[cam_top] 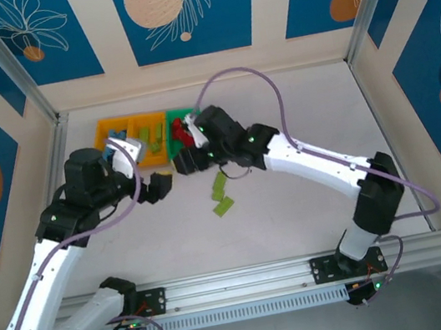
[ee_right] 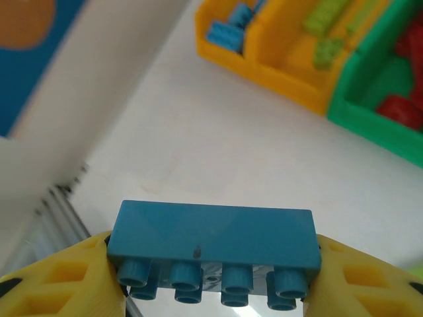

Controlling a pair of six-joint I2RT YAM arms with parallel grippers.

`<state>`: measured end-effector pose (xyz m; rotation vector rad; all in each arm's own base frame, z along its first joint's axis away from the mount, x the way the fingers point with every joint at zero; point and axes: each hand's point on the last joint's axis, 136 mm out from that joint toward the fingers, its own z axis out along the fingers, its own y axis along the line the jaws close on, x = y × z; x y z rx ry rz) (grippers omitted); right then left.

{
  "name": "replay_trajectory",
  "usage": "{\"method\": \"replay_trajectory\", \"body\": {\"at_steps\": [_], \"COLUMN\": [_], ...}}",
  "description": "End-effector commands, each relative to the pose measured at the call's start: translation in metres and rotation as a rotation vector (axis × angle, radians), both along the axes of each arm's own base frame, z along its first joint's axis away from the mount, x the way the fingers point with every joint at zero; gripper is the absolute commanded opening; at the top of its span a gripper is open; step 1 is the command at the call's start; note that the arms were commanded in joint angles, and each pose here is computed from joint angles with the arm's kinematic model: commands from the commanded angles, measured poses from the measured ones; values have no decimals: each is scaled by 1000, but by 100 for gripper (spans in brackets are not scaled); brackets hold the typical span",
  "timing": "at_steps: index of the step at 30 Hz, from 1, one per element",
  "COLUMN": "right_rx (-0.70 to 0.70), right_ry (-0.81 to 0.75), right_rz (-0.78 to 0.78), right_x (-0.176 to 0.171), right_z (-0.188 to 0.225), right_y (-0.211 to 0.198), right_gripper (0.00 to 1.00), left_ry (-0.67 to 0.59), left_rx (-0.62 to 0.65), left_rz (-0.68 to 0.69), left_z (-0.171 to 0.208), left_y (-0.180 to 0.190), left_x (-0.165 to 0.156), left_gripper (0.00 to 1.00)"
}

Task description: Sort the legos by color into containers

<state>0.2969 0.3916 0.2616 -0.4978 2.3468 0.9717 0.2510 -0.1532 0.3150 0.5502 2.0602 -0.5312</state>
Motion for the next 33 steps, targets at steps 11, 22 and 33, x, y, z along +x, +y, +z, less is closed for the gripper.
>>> {"method": "replay_trajectory", "body": {"at_steps": [11, 22, 33], "right_rx": [271, 392, 351], "right_ry": [730, 794, 726], "right_rz": [-71, -108, -159], "right_x": [-2, 5, 12], "right_z": [29, 49, 45], "right_y": [-6, -3, -19], "right_gripper": [44, 45, 80], "left_ry": [-40, 27, 101], "left_rx": [-274, -370, -344], "left_rz": [-142, -21, 23], "left_z": [-2, -23, -24], "left_y": [-45, -66, -61], "left_x": [46, 105, 103], "left_gripper": [98, 65, 9]}}
